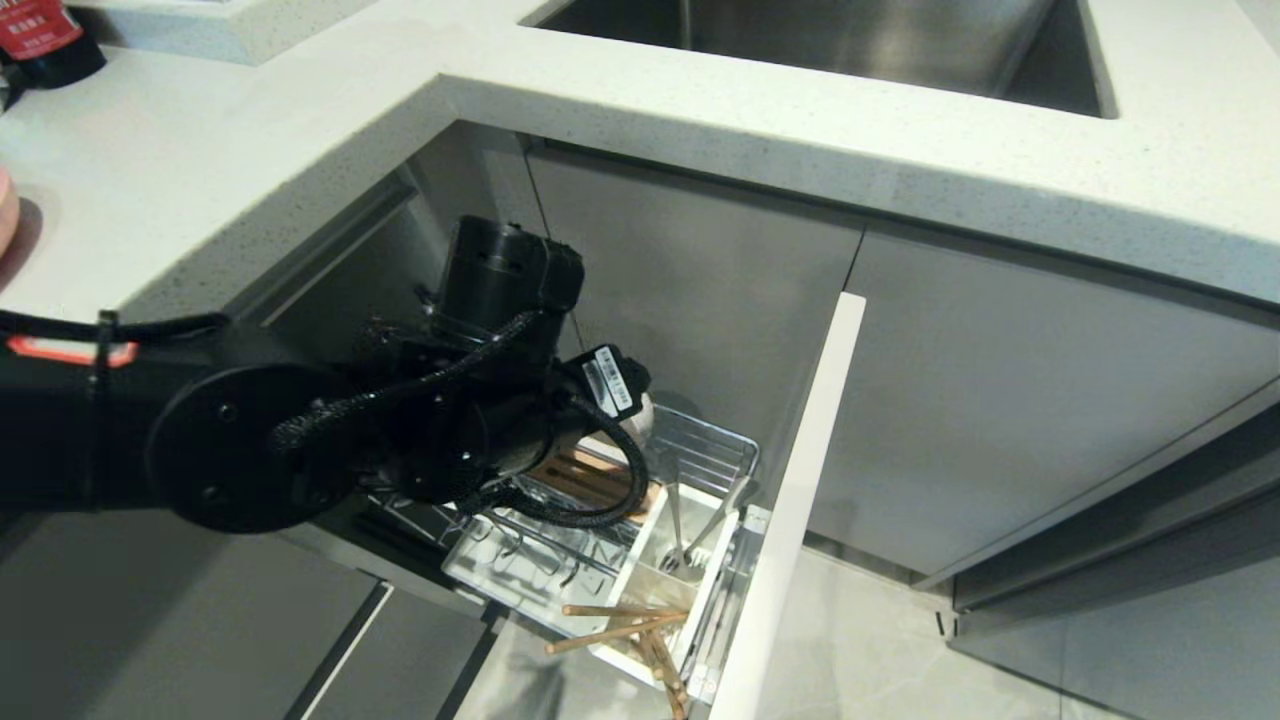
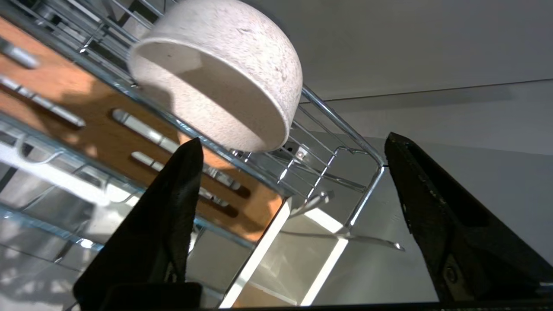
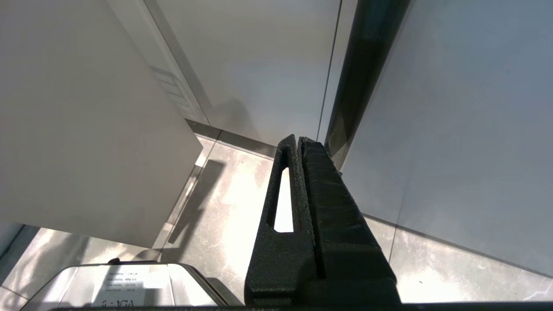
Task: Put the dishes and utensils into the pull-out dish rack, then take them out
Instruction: Take the bowl out of the cupboard
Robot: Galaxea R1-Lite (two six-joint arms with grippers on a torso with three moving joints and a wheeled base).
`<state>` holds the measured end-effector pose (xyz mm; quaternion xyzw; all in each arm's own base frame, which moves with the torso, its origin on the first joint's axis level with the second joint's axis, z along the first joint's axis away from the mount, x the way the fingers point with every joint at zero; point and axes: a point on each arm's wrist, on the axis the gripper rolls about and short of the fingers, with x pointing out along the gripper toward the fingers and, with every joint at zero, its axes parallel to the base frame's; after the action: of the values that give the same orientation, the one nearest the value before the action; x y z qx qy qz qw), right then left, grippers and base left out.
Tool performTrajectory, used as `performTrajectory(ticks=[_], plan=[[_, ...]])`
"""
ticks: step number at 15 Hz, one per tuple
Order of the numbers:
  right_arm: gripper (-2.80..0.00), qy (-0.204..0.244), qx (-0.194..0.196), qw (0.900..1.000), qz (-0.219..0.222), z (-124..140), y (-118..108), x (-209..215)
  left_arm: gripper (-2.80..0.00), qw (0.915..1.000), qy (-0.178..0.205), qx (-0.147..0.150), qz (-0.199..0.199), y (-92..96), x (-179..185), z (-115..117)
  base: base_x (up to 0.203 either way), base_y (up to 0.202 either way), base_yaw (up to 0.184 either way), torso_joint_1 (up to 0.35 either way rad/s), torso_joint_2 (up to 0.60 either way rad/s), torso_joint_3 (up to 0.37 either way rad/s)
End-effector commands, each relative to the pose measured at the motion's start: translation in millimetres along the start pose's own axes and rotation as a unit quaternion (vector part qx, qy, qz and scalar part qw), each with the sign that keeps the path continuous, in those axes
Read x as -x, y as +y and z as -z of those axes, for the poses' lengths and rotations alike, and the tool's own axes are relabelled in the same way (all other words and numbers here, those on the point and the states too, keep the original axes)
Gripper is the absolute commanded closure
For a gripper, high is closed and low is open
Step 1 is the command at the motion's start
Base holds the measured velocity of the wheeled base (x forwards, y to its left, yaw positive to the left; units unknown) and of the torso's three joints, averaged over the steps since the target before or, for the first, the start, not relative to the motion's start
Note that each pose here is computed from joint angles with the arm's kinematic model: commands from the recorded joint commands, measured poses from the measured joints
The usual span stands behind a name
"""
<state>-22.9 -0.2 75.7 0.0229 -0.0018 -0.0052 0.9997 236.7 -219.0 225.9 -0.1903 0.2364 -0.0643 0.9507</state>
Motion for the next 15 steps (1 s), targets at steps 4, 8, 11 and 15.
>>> performTrajectory(ticks=[4,8,11,15], plan=[[0.00,0.000,0.000,1.000,0.000,0.0,0.0,-0.1,-2.80,0.9999,0.005,-0.005,-0.015,-4.3,-41.2,18.8,0.000,0.000,0.000,0.000,0.00,0.000],[0.00,0.000,0.000,1.000,0.000,0.0,0.0,-0.1,-2.80,0.9996,0.000,0.002,-0.028,-6.8,-71.0,20.1,0.000,0.000,0.000,0.000,0.00,0.000],[0.00,0.000,0.000,1.000,0.000,0.0,0.0,-0.1,-2.80,0.9995,-0.013,0.009,-0.027,-7.3,-81.2,8.8,0.000,0.000,0.000,0.000,0.00,0.000],[0.00,0.000,0.000,1.000,0.000,0.0,0.0,-0.1,-2.80,0.9996,-0.021,0.000,-0.020,-11.3,-87.5,2.3,0.000,0.000,0.000,0.000,0.00,0.000]])
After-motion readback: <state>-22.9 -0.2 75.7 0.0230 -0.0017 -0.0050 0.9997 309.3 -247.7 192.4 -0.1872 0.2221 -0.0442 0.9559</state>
